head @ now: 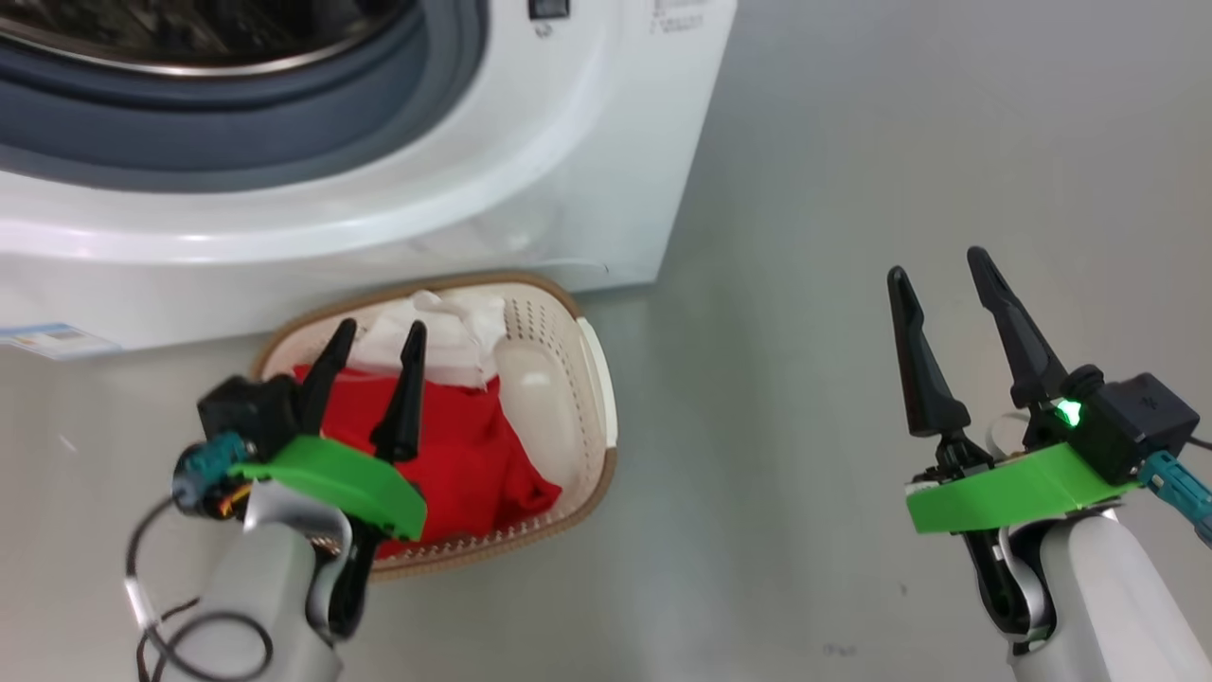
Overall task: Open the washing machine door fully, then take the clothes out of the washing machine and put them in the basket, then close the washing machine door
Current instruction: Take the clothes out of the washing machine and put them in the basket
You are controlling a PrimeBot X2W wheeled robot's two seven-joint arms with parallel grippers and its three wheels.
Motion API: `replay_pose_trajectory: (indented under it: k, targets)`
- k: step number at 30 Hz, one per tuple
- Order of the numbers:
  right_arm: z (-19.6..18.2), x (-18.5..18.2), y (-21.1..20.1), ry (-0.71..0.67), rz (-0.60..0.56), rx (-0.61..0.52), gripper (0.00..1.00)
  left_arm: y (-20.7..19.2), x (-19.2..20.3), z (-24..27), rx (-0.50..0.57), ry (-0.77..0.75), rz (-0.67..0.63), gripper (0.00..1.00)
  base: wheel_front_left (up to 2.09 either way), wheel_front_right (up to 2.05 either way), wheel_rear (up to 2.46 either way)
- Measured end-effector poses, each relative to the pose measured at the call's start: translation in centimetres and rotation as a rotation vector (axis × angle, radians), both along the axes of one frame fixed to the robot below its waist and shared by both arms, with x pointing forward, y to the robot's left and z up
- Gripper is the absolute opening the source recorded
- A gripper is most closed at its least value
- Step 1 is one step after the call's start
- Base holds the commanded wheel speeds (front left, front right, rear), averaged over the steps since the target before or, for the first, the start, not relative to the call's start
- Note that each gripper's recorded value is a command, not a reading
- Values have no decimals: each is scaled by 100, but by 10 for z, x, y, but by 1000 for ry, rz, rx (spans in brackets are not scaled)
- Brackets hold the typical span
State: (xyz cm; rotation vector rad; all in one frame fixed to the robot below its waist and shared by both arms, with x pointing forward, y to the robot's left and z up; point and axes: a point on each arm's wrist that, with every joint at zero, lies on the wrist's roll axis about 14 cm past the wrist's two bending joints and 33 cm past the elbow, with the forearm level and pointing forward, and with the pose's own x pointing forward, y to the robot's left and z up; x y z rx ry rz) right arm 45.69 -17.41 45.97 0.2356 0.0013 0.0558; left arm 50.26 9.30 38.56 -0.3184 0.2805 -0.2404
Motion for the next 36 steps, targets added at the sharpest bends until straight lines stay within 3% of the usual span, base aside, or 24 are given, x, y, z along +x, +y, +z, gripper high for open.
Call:
replay_pose_trajectory:
  k: [16,36]
  targets:
    - [39,-31,-15,-78,-44,-51,100,43,-44,107,12,-292,157,100,0,0,0]
    - [58,-78,-35,-119,-104,-111,100,80,-92,144,103,-401,245,100,0,0,0]
